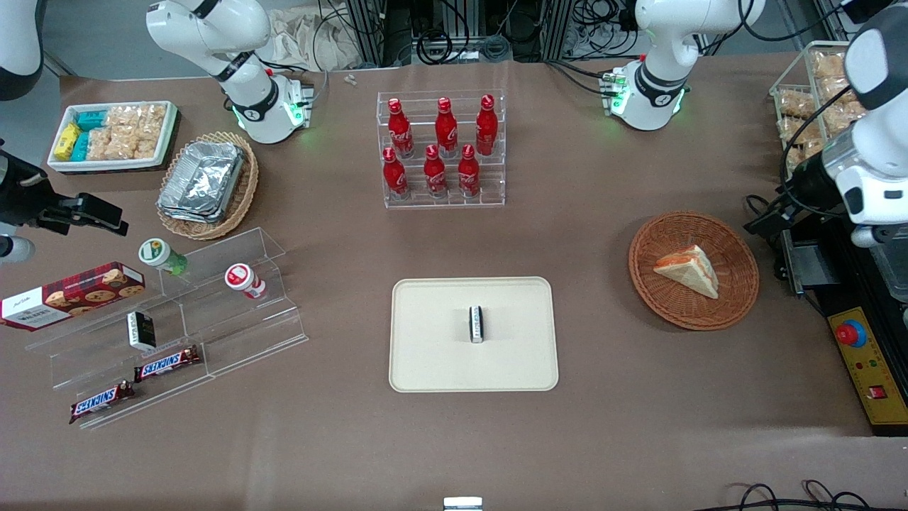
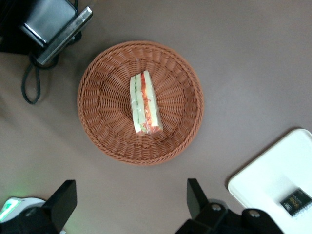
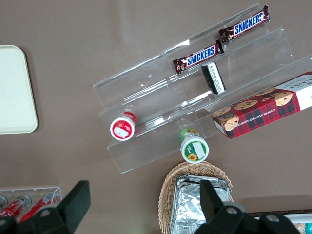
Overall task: Place sandwich from basket to tray
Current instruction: 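Lower the open left gripper over the wrapped sandwich and close on it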
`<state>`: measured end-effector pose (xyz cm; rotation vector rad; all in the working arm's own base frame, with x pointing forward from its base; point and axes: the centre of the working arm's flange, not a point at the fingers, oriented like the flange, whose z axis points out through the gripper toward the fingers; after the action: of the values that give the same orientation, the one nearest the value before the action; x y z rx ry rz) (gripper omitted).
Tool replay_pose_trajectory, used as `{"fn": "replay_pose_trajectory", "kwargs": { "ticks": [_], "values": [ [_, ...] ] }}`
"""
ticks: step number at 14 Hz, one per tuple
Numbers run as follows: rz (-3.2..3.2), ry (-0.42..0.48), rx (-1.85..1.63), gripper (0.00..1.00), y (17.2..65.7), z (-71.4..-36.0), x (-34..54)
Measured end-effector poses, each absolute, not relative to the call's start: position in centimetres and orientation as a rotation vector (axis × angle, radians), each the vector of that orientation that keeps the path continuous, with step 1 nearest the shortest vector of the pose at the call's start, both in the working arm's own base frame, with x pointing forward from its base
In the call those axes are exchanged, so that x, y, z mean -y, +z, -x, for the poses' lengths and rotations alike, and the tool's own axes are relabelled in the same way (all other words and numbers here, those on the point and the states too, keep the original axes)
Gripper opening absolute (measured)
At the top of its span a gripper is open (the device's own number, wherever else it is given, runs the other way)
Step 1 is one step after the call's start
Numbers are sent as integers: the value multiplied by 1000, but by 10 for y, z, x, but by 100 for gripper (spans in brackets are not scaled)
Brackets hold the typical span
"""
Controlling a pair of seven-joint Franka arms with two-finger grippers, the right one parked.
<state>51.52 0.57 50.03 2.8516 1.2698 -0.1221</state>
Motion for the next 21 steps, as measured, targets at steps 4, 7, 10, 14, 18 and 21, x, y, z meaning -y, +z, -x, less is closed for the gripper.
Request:
{"fn": "replay_pose_trajectory", "kwargs": {
  "ticks": [4,7,10,14,18,21],
  "values": [
    [-2762,-150,-1468,100,417,-498,-6],
    [-2701,-209,-1630,100,363,-505,-4],
    [-2692,-211,-1665,100,320,-512,-3],
    [-2683,-178,-1669,100,290,-504,-4],
    [-2682,-168,-1673,100,270,-503,-4],
    [-2682,-162,-1677,100,253,-504,-5]
  ]
}}
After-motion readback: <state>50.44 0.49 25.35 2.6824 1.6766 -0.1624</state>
